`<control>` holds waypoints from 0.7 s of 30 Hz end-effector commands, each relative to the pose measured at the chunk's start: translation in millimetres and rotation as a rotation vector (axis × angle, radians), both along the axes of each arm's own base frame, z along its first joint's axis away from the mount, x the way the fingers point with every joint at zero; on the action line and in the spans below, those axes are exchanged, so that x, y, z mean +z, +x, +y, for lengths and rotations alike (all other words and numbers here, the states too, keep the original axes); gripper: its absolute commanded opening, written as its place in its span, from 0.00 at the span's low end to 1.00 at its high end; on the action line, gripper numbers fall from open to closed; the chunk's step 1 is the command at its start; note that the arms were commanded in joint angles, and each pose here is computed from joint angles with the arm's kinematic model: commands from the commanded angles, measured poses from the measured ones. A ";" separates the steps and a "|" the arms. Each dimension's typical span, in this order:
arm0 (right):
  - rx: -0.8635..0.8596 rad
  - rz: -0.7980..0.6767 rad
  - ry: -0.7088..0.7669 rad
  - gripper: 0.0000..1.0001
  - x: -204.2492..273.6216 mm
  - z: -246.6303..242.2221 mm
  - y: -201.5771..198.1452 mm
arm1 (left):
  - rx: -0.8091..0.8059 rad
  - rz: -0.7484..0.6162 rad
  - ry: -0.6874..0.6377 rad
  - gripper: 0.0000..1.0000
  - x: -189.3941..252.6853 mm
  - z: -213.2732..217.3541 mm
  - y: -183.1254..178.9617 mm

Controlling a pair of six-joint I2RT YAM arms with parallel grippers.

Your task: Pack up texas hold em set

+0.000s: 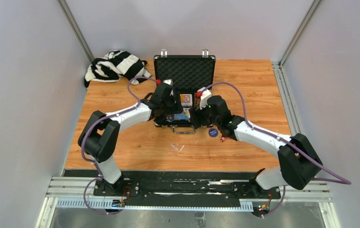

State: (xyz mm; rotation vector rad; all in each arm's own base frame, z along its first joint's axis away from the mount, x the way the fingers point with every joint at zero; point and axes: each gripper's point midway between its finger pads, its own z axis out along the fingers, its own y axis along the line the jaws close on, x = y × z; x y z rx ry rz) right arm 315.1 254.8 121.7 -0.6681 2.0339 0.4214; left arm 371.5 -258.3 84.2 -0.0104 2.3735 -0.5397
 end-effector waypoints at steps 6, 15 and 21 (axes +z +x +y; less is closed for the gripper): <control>-0.022 -0.004 0.011 0.81 0.3 -3.4 5.5 | -0.057 0.044 -0.062 0.66 -16.4 -27.8 -6.6; -0.022 0.007 0.004 0.81 -4.2 -3.6 5.4 | -0.063 0.028 0.009 0.67 -13.9 -27.3 -5.9; -0.047 0.001 0.031 0.81 1.6 -2.0 9.2 | 0.006 -0.061 0.117 0.67 14.4 3.7 -0.8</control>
